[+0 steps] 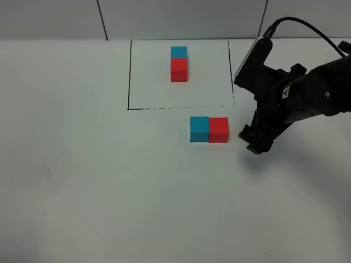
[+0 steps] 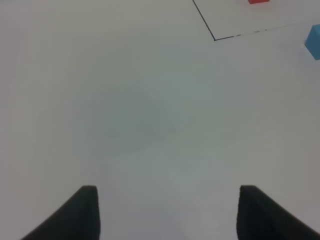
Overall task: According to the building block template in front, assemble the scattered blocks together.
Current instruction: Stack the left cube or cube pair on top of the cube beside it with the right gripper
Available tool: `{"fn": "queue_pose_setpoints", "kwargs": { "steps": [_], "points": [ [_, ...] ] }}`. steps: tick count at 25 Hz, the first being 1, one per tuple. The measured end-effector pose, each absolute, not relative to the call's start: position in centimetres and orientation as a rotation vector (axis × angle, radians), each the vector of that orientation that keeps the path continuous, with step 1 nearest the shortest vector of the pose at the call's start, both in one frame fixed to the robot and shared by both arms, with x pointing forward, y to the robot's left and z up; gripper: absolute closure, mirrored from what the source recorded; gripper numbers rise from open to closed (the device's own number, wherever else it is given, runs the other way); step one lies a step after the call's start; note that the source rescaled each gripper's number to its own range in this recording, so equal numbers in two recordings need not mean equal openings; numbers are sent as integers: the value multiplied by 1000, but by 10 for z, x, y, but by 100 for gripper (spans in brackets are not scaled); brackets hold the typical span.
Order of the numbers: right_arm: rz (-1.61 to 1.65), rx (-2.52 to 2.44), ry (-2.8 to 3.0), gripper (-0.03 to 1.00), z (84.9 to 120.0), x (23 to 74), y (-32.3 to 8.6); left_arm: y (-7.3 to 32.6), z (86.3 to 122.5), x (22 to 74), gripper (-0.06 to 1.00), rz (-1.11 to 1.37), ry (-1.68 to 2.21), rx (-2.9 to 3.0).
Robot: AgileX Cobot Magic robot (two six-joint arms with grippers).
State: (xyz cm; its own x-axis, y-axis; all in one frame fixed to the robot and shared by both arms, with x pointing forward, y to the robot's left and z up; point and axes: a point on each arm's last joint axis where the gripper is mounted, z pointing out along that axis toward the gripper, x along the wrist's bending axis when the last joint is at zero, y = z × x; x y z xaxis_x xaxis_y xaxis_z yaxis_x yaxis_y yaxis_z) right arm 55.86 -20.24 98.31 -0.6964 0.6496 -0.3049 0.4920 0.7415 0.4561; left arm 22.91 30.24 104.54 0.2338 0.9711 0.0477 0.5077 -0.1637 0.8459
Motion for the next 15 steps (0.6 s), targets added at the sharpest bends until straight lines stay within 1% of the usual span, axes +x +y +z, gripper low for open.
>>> {"fn": "queue_pose_setpoints", "kwargs": {
  "steps": [4, 10, 13, 15],
  "points": [
    [422, 755, 2522, 21, 990, 570, -192, 302, 1045, 229, 64, 811, 1368, 1784],
    [234, 477, 2618, 20, 995, 602, -158, 302, 1045, 229, 64, 811, 1368, 1784],
    [172, 341, 2675, 20, 993, 615, -140, 302, 1045, 229, 64, 811, 1368, 1784],
    [147, 261, 2726, 20, 986, 623, -131, 302, 1045, 229, 64, 811, 1368, 1784]
  ]
}}
